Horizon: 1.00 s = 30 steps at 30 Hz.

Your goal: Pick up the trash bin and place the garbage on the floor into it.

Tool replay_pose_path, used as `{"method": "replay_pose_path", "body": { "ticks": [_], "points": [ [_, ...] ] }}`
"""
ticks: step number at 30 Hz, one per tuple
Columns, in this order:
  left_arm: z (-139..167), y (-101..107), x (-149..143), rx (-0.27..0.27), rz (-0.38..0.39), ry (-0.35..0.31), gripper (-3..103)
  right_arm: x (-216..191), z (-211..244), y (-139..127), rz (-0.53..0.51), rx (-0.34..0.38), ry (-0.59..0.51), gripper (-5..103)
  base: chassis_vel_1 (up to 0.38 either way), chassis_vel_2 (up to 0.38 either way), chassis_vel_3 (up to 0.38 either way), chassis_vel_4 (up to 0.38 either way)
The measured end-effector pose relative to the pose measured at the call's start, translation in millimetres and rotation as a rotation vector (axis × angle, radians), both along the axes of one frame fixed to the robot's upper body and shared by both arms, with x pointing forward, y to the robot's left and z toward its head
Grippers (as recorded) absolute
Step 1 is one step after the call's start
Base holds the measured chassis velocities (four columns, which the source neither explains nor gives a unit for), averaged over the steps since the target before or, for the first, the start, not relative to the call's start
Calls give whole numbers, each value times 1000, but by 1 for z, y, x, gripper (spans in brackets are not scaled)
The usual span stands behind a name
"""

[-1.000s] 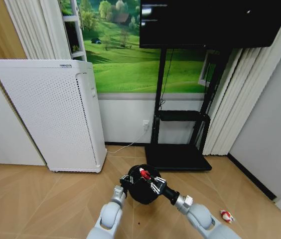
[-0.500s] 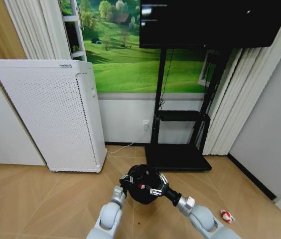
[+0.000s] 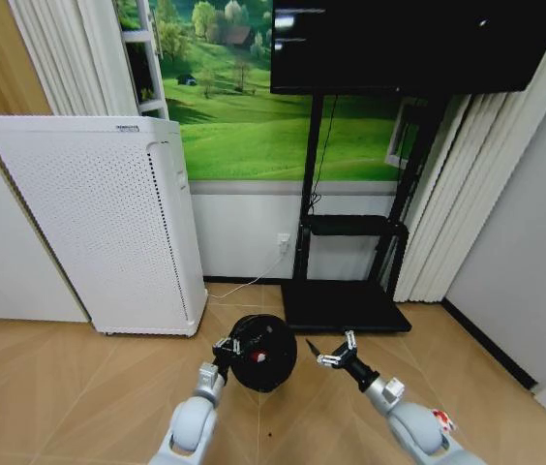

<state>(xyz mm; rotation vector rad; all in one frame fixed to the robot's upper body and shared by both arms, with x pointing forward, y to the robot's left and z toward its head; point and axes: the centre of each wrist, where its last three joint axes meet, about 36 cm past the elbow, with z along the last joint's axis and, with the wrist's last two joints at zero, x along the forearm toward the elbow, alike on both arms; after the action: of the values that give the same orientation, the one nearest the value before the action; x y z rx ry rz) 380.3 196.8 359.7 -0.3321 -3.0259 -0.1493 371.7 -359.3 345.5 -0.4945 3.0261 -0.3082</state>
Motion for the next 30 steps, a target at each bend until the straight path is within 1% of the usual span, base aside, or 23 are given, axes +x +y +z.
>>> {"method": "replay_pose_path", "body": {
  "ticks": [1, 2, 3, 4, 5, 6, 7, 8, 10, 11, 13, 14, 16, 18, 20, 22, 24, 25, 30],
  "points": [
    [0, 0, 0, 0, 0, 0, 4, 0, 0, 0, 0, 0, 0, 100, 0, 0, 0, 0],
    [1, 6, 0, 4, 14, -4, 4, -1, -1, -4, -37, 0, 11, 100, 0, 0, 0, 0],
    [3, 15, -1, 11, 36, -10, 4, -3, -3, -11, -103, 1, 30, 100, 0, 0, 0, 0],
    [3, 15, -1, 11, 36, -10, 4, -3, -3, -11, -103, 1, 30, 100, 0, 0, 0, 0],
    [5, 23, -3, 15, 58, -13, 4, -6, -6, -17, -160, 1, 45, 100, 0, 0, 0, 0],
    [6, 29, -6, 17, 74, -14, 4, -8, -8, -20, -194, 1, 51, 100, 0, 0, 0, 0],
    [7, 32, -7, 18, 84, -15, 4, -10, -9, -21, -217, 2, 56, 100, 0, 0, 0, 0],
    [7, 32, -7, 18, 84, -15, 4, -10, -9, -21, -217, 2, 56, 100, 0, 0, 0, 0],
    [9, 45, -15, 23, 123, -18, 4, -14, -11, -26, -299, 7, 79, 100, 0, 0, 0, 0],
    [9, 45, -15, 23, 123, -18, 4, -14, -11, -26, -299, 7, 79, 100, 0, 0, 0, 0],
    [10, 51, -19, 22, 143, -18, 4, -16, -12, -28, -343, 8, 92, 100, 0, 0, 0, 0],
    [10, 51, -19, 22, 143, -18, 4, -16, -12, -28, -343, 8, 92, 100, 0, 0, 0, 0],
    [12, 57, -23, 20, 160, -17, 4, -16, -12, -29, -378, 6, 101, 100, 0, 0, 0, 0],
    [12, 58, -24, 20, 164, -17, 4, -16, -13, -29, -384, 6, 102, 100, 0, 0, 0, 0],
    [14, 69, -32, 21, 195, -19, 4, -17, -15, -32, -447, 2, 129, 100, 0, 0, 0, 0],
    [18, 79, -38, 24, 222, -25, 4, -21, -21, -33, -482, -23, 144, 100, 0, 0, 0, 0],
    [20, 82, -40, 24, 231, -28, 4, -24, -23, -32, -485, -24, 146, 100, 0, 0, 0, 0],
    [21, 83, -42, 22, 236, -29, 4, -27, -26, -31, -473, -13, 142, 100, 0, 0, 0, 0],
    [20, 80, -42, 15, 237, -28, 4, -28, -31, -28, -475, 20, 145, 100, 0, 0, 0, 0]
  ]
}}
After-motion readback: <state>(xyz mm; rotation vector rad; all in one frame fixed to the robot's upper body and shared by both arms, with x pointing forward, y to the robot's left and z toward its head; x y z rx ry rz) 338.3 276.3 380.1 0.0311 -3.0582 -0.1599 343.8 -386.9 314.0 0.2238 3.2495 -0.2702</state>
